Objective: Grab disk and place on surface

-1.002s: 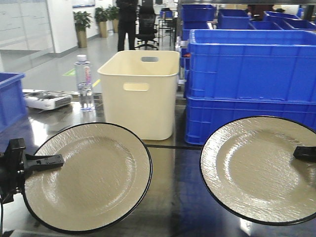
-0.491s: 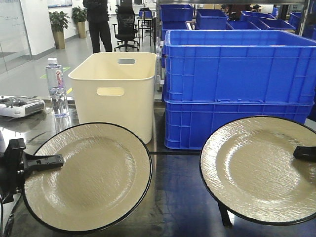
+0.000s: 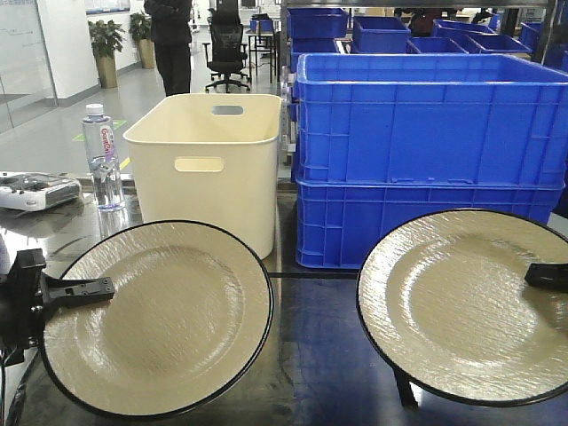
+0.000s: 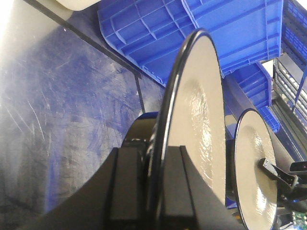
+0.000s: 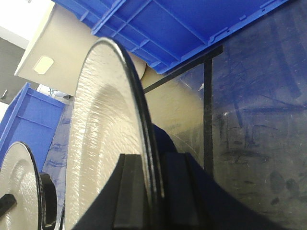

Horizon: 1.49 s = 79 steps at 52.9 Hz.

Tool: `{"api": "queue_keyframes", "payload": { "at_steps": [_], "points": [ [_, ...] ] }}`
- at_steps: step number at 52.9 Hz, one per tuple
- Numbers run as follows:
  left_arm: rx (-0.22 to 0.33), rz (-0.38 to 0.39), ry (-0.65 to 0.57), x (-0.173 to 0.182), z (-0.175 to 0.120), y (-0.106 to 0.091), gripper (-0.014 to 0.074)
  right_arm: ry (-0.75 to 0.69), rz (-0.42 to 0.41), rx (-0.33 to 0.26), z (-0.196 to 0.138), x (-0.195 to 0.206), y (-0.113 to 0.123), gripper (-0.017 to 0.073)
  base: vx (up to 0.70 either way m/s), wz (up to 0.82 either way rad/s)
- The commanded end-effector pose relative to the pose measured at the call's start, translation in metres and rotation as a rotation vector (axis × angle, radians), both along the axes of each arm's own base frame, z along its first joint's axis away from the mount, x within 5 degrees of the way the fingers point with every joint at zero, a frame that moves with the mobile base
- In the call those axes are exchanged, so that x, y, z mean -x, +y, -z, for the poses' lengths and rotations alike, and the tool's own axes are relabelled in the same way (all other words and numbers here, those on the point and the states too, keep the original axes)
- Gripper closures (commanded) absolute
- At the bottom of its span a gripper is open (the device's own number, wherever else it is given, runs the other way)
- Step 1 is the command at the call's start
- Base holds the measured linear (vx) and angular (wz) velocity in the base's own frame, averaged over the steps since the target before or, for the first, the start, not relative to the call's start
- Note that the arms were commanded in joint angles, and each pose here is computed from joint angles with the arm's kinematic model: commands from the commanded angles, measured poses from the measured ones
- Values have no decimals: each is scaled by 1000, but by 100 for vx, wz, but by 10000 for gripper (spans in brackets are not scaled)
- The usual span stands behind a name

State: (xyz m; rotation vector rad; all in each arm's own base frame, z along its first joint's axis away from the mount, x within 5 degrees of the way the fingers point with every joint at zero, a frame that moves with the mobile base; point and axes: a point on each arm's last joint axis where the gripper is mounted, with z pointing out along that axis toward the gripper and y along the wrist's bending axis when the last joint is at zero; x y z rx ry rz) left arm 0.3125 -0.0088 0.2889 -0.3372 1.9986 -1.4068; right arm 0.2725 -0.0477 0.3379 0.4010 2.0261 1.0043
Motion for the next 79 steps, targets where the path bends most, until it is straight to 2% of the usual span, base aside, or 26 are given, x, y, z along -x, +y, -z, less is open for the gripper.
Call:
{"api": "queue_keyframes", "payload": {
  "at_steps": [1,15,24,29,38,48,55,62,71,79],
  "points": [
    [168,-7,-115,5,-38,-3,601,-106,12,-92,-27,4,4,568,0,0],
    [166,-20,-113,4,-37,-3,601,-113,23,-102,-28,4,4,568,0,0],
    [166,-29,-108,3,-37,-4,601,-133,53,-132,-31,2,2,568,0,0],
    [149,-43,-96,1,-34,-9,598,-144,66,-152,-33,1,1,568,0,0],
    [80,-82,-34,-15,-21,-37,596,-171,90,-204,-38,0,0,568,0,0],
    [64,16,-27,-47,-15,-81,596,-178,92,-213,-39,0,0,568,0,0],
    [47,37,3,-68,1,-98,595,-178,92,-213,-39,0,0,568,0,0],
    [5,54,-1,-81,16,-111,582,-180,91,-209,-39,0,0,568,0,0],
    [-64,42,-23,-86,27,-119,496,-180,85,-211,-39,0,1,568,0,0],
    [-82,51,-32,-86,29,-120,322,-190,80,-194,-39,0,1,568,0,0]
  ]
}}
